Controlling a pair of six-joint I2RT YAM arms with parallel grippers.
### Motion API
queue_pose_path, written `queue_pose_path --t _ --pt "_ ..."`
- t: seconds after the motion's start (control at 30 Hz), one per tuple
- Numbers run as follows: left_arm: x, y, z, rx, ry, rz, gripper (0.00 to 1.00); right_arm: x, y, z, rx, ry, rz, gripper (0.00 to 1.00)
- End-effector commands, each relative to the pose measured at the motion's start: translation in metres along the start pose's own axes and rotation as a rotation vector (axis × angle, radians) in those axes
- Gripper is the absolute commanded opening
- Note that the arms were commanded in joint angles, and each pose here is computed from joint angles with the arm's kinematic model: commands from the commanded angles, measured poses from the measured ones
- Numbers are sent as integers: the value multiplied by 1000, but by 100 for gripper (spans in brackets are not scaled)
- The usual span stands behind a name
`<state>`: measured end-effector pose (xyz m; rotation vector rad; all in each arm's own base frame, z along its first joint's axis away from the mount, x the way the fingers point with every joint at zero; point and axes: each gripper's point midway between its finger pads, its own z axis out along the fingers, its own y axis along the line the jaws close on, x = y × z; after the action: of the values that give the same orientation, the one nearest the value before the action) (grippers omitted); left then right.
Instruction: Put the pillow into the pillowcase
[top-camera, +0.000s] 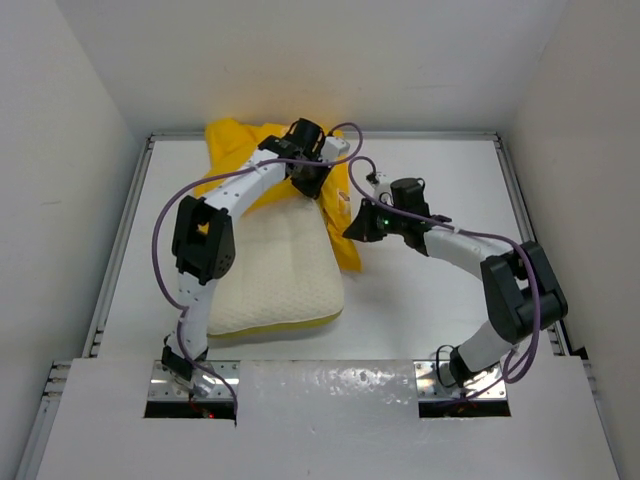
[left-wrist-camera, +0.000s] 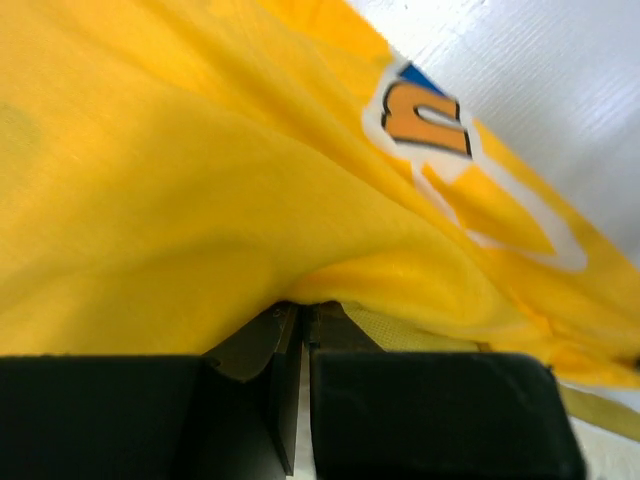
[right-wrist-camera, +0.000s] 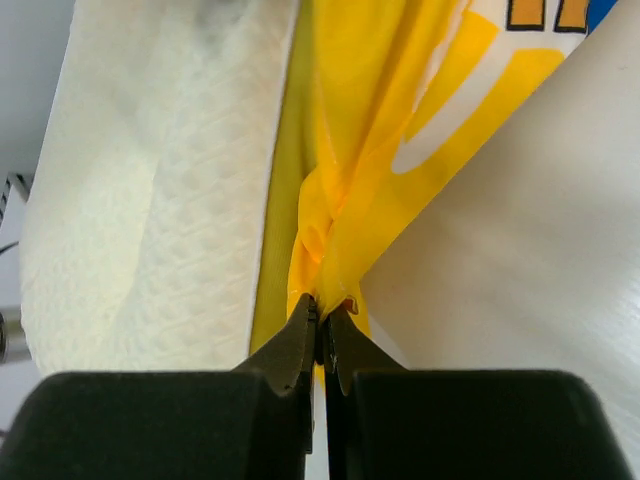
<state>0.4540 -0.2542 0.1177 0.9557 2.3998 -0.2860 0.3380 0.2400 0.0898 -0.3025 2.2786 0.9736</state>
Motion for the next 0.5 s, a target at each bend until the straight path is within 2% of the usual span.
queue_pose_path --t 0.0,0.03,0.07,0.13,0.17,0.23,0.27,0.33,0.37,0.47 --pt "-32 34 -4 -94 -111 -33 0 25 25 -16 -119 76 -21 0" --pt "-40 38 -7 -94 -140 -42 0 29 26 -17 -127 84 -16 0" --pt "-43 37 -5 -77 -150 -46 8 40 22 -17 -119 106 -1 0" --pt "-52 32 -9 -30 -174 -25 29 49 14 -15 -93 123 27 0" --pt "-52 29 -11 -6 -176 1 44 52 10 -13 -83 125 37 0" --pt "-54 10 -26 88 -187 47 56 45 6 -5 -72 107 61 0" --pt "-53 5 -32 115 -188 67 66 42 5 -2 -71 102 66 0" --pt "-49 -10 -57 182 -184 137 72 34 -1 8 -48 97 89 0" --pt "-38 -16 -64 208 -151 174 79 32 -3 11 -39 95 98 0" --pt "-28 -28 -90 268 -131 259 92 30 -16 19 9 85 125 0"
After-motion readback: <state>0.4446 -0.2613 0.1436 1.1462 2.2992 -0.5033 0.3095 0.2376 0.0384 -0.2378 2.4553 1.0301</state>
